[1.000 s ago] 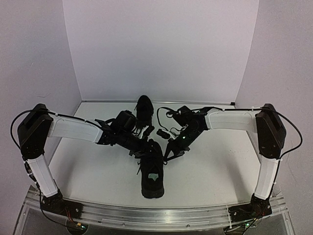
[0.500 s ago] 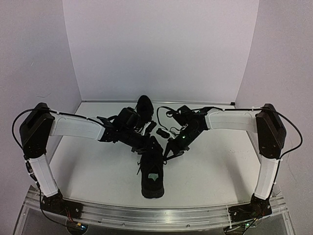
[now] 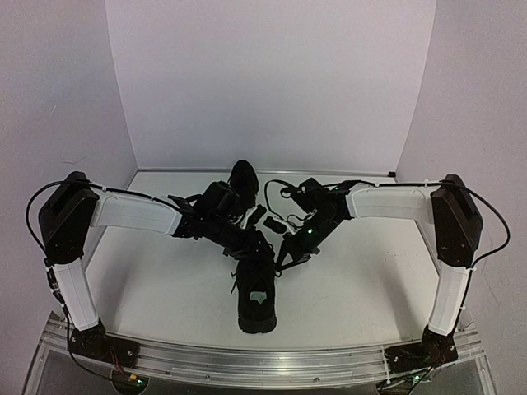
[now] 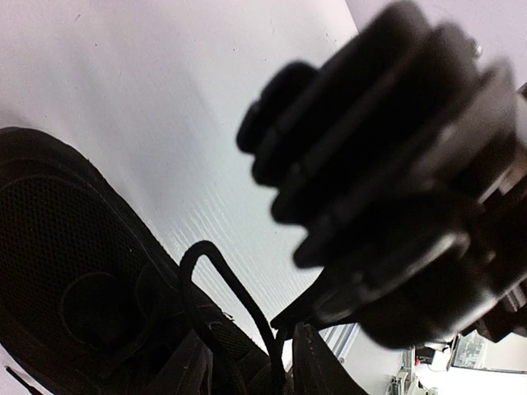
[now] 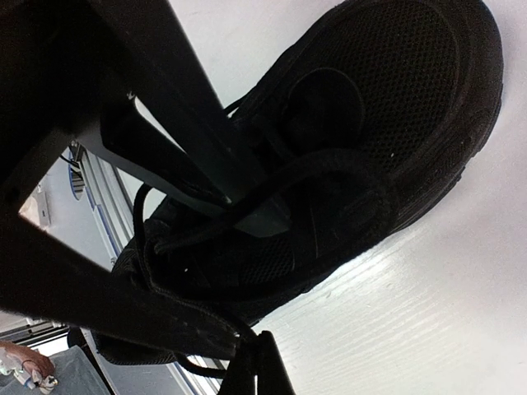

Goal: Tie the shoes

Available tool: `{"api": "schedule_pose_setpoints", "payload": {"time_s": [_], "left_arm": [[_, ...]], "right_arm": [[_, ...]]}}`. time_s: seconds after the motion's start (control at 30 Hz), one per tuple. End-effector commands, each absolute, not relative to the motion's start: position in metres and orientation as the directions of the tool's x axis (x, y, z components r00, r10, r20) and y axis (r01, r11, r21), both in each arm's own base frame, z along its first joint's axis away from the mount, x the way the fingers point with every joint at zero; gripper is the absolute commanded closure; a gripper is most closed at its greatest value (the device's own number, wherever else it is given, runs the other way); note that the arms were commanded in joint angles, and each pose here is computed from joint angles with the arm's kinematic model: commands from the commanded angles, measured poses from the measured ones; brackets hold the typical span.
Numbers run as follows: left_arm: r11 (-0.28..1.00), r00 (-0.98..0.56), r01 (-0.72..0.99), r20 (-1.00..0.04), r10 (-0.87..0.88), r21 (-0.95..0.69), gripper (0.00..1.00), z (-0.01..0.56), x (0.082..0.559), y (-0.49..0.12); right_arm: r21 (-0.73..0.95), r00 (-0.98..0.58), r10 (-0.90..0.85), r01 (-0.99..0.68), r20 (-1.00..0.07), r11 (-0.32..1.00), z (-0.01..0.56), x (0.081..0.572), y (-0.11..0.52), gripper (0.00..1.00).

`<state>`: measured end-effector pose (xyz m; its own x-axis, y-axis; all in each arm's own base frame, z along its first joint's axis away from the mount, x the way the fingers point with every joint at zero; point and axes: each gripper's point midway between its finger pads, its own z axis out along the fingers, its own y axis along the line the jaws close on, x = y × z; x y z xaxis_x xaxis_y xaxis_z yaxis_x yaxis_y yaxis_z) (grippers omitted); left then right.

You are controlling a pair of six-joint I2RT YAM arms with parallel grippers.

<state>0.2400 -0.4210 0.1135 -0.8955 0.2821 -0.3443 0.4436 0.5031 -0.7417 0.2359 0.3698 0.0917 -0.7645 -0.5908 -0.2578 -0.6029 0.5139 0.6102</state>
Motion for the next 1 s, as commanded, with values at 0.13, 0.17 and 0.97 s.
{"api": "schedule_pose_setpoints", "payload": {"time_s": [0.13,0.17,0.97], "left_arm": [[0.444,-0.876,0.477,-0.37,0.31,-0.758,0.78,0.13,0.236,-0.428],[0.447,-0.874,0.481,-0.374,0.31,-0.754,0.85,0.131,0.236,-0.427],[0.746,-0.875,0.415,-0.453,0.17,-0.52,1.0,0.119,0.286,-0.352]], "right_arm": [[0.593,-0.751,-0.582,-0.633,-0.313,0.497,0.11,0.238,0.369,1.0],[0.594,-0.751,-0.582,-0.632,-0.312,0.498,0.11,0.238,0.369,1.0],[0.527,-0.781,-0.606,-0.583,-0.153,0.618,0.065,0.214,0.327,1.0]]}}
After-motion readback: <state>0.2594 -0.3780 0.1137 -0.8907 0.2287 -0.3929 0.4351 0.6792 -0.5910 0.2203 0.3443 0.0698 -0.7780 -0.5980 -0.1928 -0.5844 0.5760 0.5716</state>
